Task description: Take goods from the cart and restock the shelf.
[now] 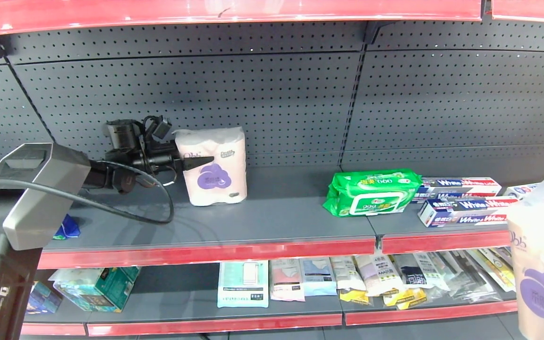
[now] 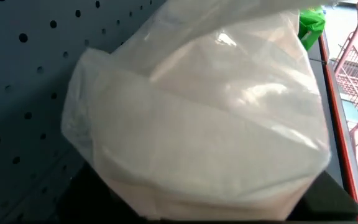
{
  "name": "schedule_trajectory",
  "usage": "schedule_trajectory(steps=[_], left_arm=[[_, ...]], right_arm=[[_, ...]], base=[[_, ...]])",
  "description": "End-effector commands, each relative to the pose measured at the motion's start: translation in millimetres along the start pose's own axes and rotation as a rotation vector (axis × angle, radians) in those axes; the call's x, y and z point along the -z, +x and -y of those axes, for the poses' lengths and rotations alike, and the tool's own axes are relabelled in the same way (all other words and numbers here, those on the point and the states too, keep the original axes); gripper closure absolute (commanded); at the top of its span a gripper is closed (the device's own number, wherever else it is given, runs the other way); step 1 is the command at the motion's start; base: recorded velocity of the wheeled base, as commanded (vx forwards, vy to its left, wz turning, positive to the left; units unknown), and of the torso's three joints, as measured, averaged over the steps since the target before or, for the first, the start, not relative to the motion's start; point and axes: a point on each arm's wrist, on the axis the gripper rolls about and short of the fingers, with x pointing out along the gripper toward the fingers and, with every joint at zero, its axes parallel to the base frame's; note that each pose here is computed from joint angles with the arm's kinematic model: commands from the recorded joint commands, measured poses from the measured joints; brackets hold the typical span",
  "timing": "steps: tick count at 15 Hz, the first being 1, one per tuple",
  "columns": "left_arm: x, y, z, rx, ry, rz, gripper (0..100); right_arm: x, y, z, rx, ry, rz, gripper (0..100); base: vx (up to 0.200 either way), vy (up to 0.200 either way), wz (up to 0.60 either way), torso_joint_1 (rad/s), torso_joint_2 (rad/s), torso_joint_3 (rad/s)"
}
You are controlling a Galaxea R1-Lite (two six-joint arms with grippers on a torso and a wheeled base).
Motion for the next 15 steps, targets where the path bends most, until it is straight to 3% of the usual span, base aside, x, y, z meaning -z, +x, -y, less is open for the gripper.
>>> schedule_trajectory(steps=[1,3,7,13,14,15], left_arm=[[-5.2,-3,5.0,-0.001,0.006,0.004,100],[-10.2,-12,16.6,0.001,-0.02,-0.005,100],[-13.7,-30,33.1,0.014,-0.029,0.008,100],[-8.3,-71,62.5,0.053,0.009,0.041,100],[-8.3,-76,70.0,0.069,-0.01,0.045,100],[-6.0,-81,74.0,0.067,-0.003,0.05,100]], right_arm=[[0,0,0,0.0,0.0,0.001,100],[0,0,0,0.0,0.0,0.001,100],[-1,0,0,0.001,-0.001,0.004,100],[-2,1,1,0.001,-0.014,0.004,100],[-3,2,1,0.0,-0.014,-0.001,100],[-4,2,1,-0.001,-0.014,0.001,100]], base=[[0.0,0.0,0.0,0.0,0.0,0.0],[0.0,0.0,0.0,0.0,0.0,0.0],[0.0,0.0,0.0,0.0,0.0,0.0],[0.0,0.0,0.0,0.0,0.0,0.0],[0.0,0.0,0.0,0.0,0.0,0.0],[0.0,0.0,0.0,0.0,0.0,0.0]])
